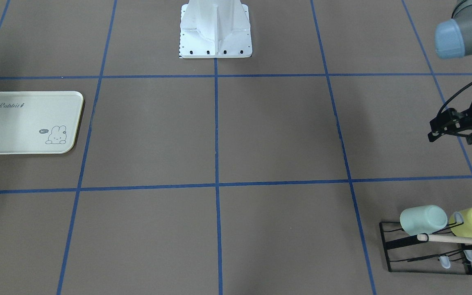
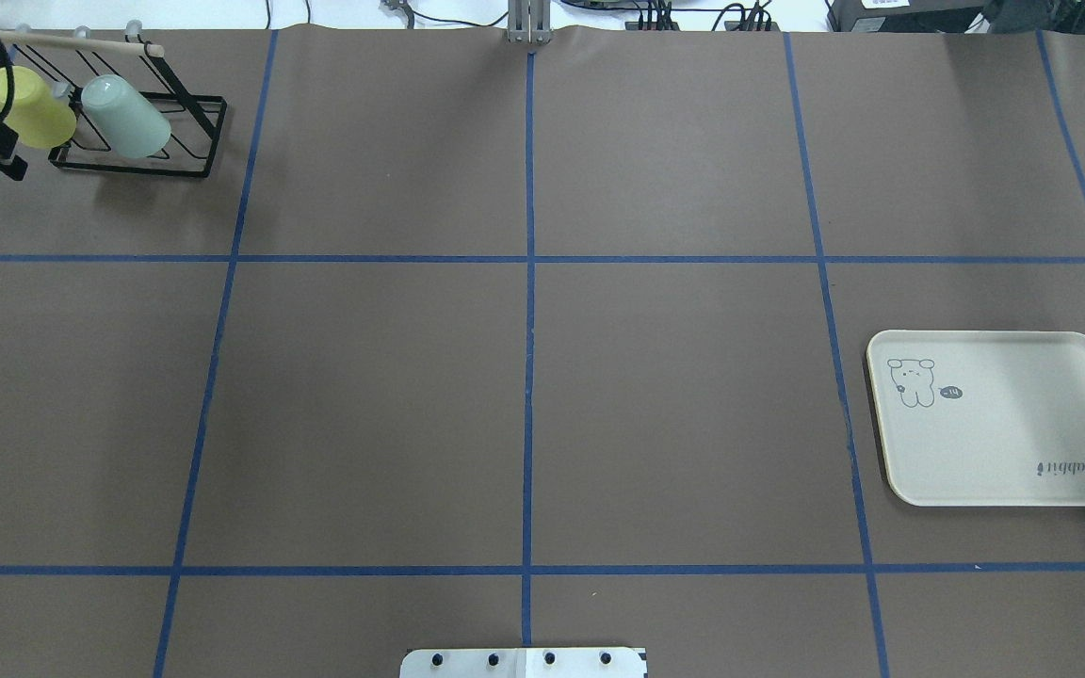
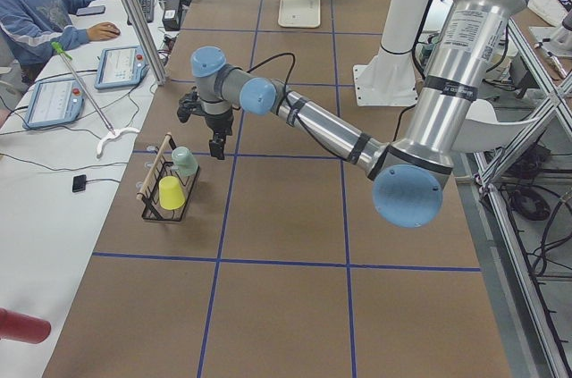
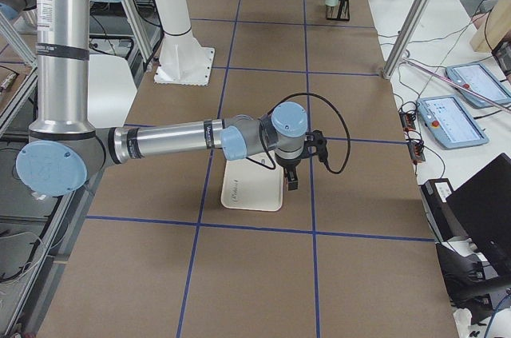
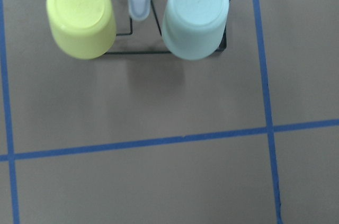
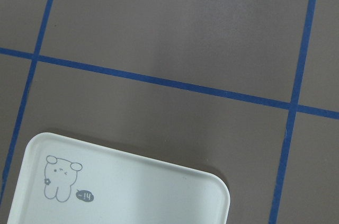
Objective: Left arm grabs green cup and hands to right arm on tray
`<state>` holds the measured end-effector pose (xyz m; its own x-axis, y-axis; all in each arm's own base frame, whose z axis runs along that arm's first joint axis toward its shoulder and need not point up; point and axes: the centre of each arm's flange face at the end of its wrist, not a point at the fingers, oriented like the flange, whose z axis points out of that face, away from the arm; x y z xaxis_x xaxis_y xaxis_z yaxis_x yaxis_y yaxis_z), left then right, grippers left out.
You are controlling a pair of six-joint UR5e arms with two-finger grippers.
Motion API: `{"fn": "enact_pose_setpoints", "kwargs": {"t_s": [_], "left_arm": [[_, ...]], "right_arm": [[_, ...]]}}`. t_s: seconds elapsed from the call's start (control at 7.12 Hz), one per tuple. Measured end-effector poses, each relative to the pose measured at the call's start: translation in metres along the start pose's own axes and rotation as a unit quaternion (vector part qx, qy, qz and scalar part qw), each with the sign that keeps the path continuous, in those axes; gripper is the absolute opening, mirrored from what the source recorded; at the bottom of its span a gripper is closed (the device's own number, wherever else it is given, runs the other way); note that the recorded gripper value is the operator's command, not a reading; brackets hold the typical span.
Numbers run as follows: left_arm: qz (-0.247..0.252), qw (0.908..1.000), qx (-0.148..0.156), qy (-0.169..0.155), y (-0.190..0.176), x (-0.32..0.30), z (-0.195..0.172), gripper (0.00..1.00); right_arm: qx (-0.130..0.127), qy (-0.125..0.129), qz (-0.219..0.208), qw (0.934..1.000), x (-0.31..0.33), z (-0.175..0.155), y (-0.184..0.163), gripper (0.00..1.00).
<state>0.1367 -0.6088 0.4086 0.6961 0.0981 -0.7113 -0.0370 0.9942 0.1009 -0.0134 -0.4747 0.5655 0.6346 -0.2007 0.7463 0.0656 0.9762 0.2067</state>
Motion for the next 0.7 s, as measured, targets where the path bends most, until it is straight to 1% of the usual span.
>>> {"fn": "enact_pose_setpoints", "kwargs": {"t_s": [0.28, 0.56, 0.7], "left_arm": [[-0.011, 0.9997, -0.02, -0.002, -0.048, 0.026, 0.023, 0.99], [-0.009, 0.9997, -0.023, -0.002, -0.074, 0.027, 0.056, 0.99], [-0.027, 0.9994, -0.022, -0.001, -0.082, 0.022, 0.071, 0.99]], "right_arm": [[-0.004, 0.004, 0.003, 1.0, 0.004, 0.005, 0.0, 0.99], [-0.005, 0.005, 0.001, 1.0, 0.003, 0.007, -0.002, 0.99], [-0.006, 0.005, 0.0, 1.0, 0.002, 0.008, -0.003, 0.99]]}}
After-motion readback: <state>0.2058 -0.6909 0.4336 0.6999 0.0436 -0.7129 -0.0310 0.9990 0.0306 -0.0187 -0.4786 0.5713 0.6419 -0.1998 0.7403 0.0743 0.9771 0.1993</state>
